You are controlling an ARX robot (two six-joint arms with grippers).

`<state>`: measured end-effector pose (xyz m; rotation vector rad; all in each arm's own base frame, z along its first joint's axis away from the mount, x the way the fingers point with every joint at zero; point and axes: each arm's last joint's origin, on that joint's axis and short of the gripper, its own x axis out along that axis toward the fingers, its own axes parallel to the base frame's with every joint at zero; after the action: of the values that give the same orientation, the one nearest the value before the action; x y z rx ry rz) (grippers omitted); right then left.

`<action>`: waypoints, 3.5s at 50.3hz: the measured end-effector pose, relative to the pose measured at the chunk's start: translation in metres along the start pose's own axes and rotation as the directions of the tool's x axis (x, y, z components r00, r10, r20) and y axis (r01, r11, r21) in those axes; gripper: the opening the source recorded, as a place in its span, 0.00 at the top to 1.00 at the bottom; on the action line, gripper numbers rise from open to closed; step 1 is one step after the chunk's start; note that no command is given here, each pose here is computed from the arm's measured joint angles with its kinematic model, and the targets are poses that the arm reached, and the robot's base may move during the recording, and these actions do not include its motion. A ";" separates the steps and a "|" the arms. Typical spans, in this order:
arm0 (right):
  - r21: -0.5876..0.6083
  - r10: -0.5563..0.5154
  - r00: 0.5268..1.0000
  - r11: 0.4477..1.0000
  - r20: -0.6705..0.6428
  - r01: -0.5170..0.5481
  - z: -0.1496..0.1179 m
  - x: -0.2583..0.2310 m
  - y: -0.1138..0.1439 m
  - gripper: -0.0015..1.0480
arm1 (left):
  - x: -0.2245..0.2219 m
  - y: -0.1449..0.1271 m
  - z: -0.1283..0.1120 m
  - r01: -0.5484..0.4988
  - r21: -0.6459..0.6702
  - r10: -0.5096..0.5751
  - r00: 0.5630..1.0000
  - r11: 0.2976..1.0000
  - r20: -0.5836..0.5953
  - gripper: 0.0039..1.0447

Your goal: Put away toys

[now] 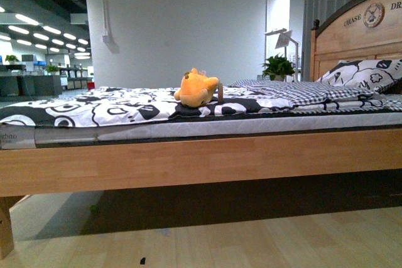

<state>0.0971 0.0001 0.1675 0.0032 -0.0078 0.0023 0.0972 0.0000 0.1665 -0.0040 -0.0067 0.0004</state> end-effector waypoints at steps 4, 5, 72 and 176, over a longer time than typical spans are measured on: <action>0.000 0.000 1.000 1.000 0.000 0.000 0.000 0.000 0.000 0.00 | 0.000 0.000 0.000 0.000 0.000 0.000 1.000 1.000 0.000 0.05; 0.000 0.000 1.000 1.000 0.000 0.000 0.000 0.000 0.000 0.00 | 0.000 0.000 0.000 0.000 0.000 0.000 1.000 1.000 0.000 0.05; 0.000 0.000 1.000 1.000 0.000 0.000 0.000 0.000 0.000 0.00 | 0.000 0.000 0.000 0.000 0.000 0.000 1.000 1.000 0.000 0.05; 0.075 0.178 0.980 0.980 0.088 -0.184 0.150 0.148 0.029 0.00 | 0.000 0.000 0.000 0.001 0.000 -0.001 1.000 1.000 0.000 0.05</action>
<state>0.2436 0.0289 0.3184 0.0857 -0.0891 0.1850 0.0972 -0.0001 0.1665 -0.0040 -0.0067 -0.0004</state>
